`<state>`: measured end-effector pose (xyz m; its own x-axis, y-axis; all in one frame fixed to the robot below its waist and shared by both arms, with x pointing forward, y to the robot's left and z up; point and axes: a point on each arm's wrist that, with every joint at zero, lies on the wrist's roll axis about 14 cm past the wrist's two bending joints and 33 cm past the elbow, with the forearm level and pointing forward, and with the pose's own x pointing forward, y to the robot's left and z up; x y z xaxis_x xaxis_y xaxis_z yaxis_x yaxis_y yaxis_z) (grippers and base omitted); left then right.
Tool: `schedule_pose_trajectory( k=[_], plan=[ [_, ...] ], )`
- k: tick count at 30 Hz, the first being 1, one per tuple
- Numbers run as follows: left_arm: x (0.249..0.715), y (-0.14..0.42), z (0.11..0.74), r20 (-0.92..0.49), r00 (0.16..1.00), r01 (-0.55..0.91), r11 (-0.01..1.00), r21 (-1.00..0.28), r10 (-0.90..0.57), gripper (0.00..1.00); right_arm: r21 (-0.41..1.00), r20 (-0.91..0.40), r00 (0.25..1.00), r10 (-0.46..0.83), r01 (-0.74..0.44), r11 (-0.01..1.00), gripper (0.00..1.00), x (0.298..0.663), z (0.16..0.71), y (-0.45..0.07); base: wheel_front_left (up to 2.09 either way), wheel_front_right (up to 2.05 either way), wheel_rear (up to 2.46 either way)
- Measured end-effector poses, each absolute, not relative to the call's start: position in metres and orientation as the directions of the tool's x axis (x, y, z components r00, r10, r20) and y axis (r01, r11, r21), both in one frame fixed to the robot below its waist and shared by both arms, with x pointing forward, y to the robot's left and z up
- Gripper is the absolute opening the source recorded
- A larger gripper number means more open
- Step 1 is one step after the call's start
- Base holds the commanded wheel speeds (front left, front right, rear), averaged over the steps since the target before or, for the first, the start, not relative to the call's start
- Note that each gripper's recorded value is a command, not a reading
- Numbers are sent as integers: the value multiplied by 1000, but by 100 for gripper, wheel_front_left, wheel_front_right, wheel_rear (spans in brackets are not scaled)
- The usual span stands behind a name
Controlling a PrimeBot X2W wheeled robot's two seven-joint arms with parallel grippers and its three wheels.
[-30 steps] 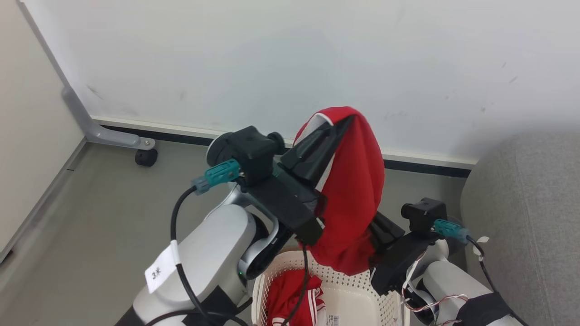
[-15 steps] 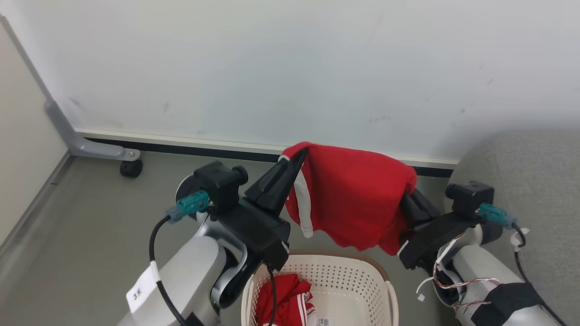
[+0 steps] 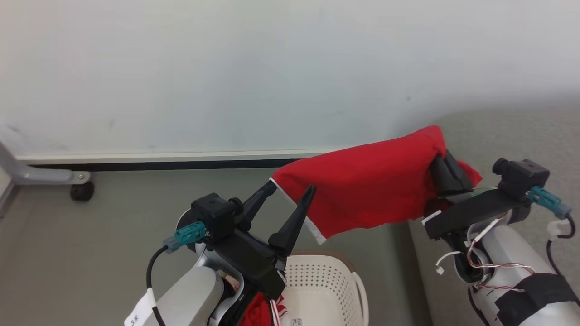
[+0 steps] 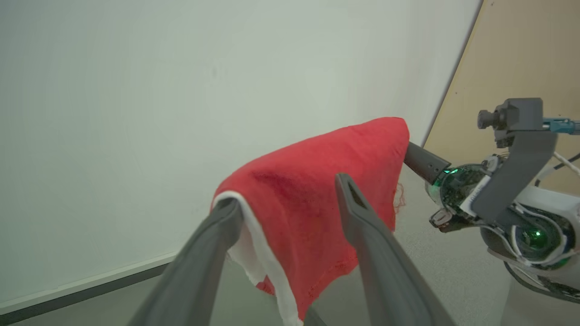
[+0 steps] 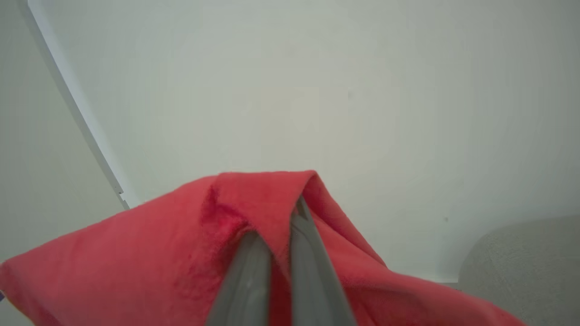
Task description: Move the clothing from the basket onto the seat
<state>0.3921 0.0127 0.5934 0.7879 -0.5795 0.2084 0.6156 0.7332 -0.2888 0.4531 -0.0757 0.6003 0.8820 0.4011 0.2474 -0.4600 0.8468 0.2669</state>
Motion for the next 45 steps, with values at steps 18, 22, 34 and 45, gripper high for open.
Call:
schedule_pose_trajectory(
  k=[18, 22, 34, 45],
  plan=[
    [384, -69, 565, 142, 625, 771, 580, -261, -767, 100, 201, 379, 923, 74, -160, 966, 0, 406, 635, -218, 0, 0, 0],
    [383, -85, 561, 133, 588, 797, 545, -258, -798, 100, 178, 393, 920, 19, -97, 979, 0, 391, 638, -239, 0, 0, 0],
    [377, -134, 544, 102, 454, 873, 420, -247, -885, 100, 166, 384, 912, -142, 83, 983, 0, 347, 632, -291, 0, 0, 0],
    [374, -162, 529, 82, 377, 901, 345, -262, -922, 100, 171, 318, 909, -268, 223, 960, 0, 319, 608, -323, 0, 0, 0]
  ],
)
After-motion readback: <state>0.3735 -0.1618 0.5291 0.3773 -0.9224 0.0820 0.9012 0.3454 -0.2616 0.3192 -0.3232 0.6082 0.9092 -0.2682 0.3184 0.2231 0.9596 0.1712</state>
